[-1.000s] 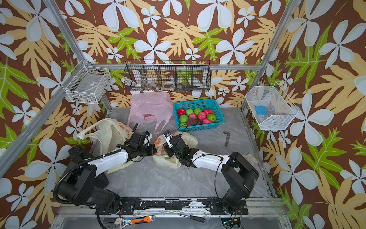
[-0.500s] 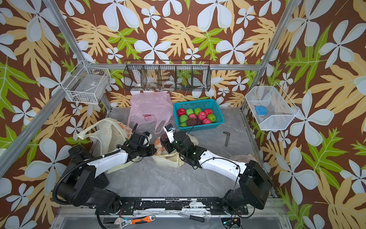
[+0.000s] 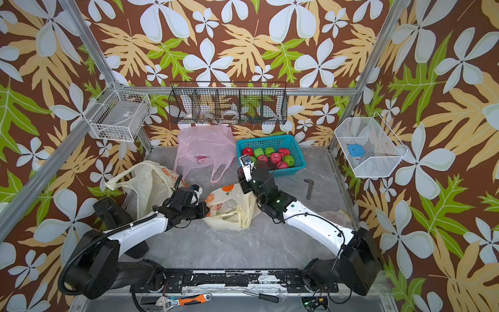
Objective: Untie the knot of a plastic bag & take out the apple
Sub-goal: Place the apple in the basket.
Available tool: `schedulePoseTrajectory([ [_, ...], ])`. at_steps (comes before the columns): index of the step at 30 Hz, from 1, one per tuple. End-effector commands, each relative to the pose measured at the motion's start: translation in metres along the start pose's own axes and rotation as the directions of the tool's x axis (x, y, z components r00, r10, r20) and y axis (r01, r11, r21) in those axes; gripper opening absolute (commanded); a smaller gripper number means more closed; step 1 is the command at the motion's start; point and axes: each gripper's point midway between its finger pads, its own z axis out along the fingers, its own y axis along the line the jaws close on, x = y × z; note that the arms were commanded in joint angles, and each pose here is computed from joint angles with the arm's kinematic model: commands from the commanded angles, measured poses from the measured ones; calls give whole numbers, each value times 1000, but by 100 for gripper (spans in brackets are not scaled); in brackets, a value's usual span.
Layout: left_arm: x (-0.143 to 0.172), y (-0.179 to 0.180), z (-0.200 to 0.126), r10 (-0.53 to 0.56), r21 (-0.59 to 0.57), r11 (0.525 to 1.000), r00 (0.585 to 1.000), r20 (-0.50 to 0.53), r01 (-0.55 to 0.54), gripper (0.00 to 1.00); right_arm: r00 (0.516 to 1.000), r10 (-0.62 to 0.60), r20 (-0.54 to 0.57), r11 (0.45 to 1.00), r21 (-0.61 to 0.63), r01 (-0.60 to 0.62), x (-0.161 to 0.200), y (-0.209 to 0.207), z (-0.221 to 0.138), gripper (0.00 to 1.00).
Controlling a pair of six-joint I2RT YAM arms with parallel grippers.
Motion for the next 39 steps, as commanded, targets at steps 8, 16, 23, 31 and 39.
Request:
schedulePoseTrajectory([
  [8,-14,-7,-6,-13,24,1000,998,56,12,0,991,110,70,952,278,-125,12,-97,28,37],
  [16,-34,-13,0,40,-12,999,998,46,-40,0,999,41,28,927,372,-49,39,-126,62,37],
  [23,-42,-17,10,48,-13,999,998,29,-48,0,1000,19,-3,902,430,-16,69,-165,92,36],
  [31,-35,-12,12,27,-20,999,999,17,-27,0,998,63,-1,872,487,-54,87,-215,107,36],
  [39,-29,-9,9,13,-22,1000,1000,16,-12,0,987,150,-55,772,630,-82,112,-262,105,48],
])
